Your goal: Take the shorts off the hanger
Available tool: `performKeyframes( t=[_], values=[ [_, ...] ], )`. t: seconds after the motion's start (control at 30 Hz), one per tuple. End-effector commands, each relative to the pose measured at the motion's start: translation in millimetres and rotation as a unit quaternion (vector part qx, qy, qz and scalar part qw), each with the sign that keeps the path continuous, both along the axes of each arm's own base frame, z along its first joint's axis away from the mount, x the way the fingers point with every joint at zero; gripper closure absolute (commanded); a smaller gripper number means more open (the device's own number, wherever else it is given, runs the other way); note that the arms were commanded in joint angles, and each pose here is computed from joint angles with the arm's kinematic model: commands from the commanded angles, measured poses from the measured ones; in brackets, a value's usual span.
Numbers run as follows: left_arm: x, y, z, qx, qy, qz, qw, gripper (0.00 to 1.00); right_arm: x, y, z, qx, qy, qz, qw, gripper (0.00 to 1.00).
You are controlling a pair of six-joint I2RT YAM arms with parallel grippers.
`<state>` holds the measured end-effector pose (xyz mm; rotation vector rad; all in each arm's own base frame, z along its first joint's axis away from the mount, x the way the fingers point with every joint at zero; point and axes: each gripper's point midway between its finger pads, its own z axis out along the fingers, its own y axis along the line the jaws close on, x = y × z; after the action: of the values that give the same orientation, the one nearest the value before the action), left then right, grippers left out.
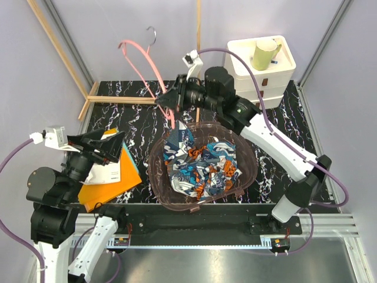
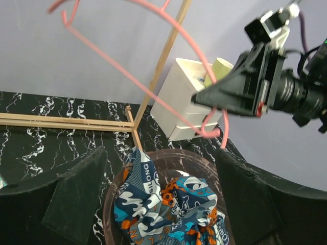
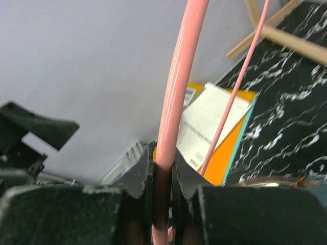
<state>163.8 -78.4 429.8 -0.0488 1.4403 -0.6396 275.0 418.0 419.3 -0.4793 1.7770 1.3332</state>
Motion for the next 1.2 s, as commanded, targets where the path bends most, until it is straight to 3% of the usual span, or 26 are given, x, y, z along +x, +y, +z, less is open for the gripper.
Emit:
performKeyframes(
  t=[0.0,0.2,0.47,1.17],
  values=[
    [1,6,-2,0.013,-0.001,0.017,1.000,0.09,35,-10,68,0.054,-0.088,-0.047,0.994,1.00],
    [5,5,-5,0.017,0.006,0.016,1.000,0.07,80,-19,93,0.085,-0.092,-0.073,0.989,1.00],
    [5,4,-4,0.024,0.004,0.014,1.000,0.06,130,-23,86,0.109,-0.051,-0.071,0.990,1.00],
    [9,-2,-7,0.019,0.014,-0.001,1.000,0.06,168,-58,86,0.125,-0.023,-0.085,0.988,1.00]
  ],
)
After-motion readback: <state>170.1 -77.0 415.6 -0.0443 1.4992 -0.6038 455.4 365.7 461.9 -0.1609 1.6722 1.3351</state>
